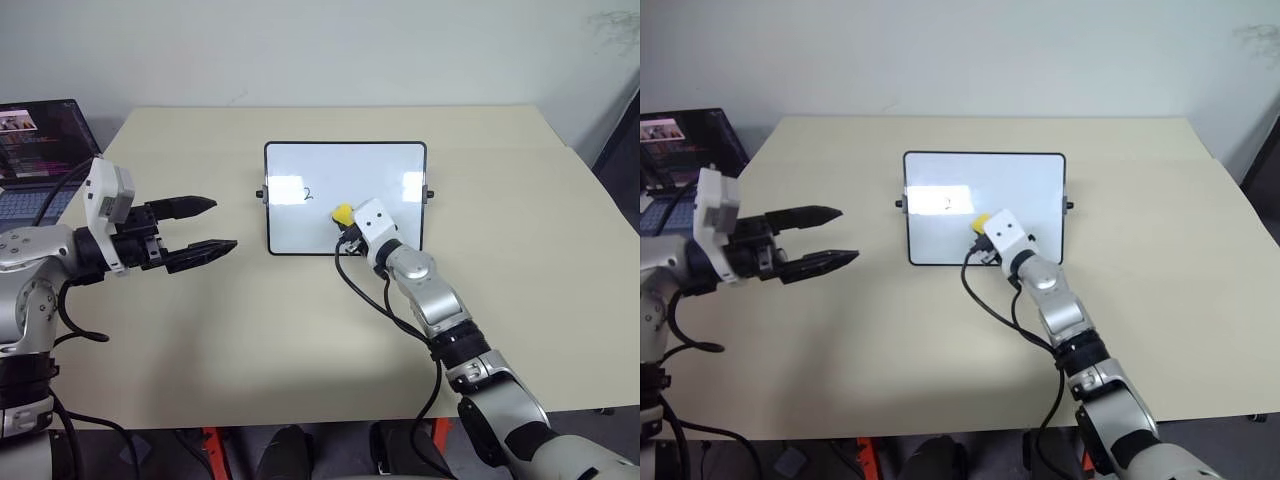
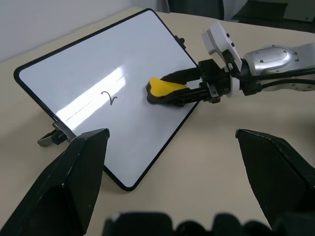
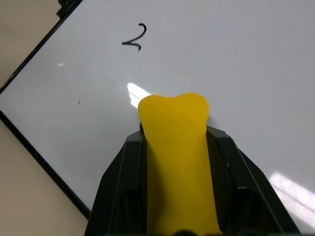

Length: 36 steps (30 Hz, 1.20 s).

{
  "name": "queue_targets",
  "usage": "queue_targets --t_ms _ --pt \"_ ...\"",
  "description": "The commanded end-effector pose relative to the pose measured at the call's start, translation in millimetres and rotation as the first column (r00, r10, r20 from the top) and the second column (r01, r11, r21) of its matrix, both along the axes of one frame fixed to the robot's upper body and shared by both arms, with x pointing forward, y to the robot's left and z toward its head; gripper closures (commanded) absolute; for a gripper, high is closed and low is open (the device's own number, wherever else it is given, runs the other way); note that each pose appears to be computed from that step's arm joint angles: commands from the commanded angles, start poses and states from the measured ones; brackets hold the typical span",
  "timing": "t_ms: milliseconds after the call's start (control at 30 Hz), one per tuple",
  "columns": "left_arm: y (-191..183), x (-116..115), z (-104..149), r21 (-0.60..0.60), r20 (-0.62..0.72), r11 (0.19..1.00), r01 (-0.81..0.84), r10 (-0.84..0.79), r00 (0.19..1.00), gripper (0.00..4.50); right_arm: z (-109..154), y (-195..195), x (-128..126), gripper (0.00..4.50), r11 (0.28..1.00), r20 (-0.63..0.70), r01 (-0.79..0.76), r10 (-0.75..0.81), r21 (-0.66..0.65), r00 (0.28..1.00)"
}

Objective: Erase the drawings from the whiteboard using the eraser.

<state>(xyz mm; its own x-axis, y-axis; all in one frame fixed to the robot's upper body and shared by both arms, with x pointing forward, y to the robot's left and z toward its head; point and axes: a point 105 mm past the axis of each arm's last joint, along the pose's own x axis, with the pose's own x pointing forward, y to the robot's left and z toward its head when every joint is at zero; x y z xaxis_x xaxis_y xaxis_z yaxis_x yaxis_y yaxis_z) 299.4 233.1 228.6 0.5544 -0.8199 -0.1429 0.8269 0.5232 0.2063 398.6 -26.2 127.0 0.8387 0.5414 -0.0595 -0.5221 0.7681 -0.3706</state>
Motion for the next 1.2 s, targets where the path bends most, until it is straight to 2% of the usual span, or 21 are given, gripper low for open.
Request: queue_targets --t_ms 33,233,433,500,1200 --pt "-4.5 0.9 11.9 0.009 0.046 1.000 0.010 -0.010 0.999 0.00 -0.4 -13.1 1.0 3.23 0.999 -0.007 0.034 -0.034 -0.022 0.999" --pt "-4.9 1.4 12.2 0.009 0.047 1.000 0.017 -0.017 0.999 0.00 12.6 -24.6 -3.1 3.23 0.999 0.012 0.046 -0.046 0.009 0.999" --pt "-4.7 0.7 12.4 0.009 0.047 1.000 0.020 -0.021 0.999 0.00 49.0 -24.2 -17.0 3.23 0.981 0.059 -0.011 -0.001 0.191 0.998" --pt "-4.9 0.6 12.7 0.010 0.047 1.000 0.021 -0.022 0.999 0.00 56.3 -25.6 -21.0 3.23 0.977 0.070 -0.021 0.007 0.212 0.998" --pt "-7.9 3.2 15.7 0.014 0.048 0.999 0.030 -0.031 0.998 0.00 48.0 -29.8 -18.2 3.23 0.981 0.047 0.022 -0.031 0.192 0.998"
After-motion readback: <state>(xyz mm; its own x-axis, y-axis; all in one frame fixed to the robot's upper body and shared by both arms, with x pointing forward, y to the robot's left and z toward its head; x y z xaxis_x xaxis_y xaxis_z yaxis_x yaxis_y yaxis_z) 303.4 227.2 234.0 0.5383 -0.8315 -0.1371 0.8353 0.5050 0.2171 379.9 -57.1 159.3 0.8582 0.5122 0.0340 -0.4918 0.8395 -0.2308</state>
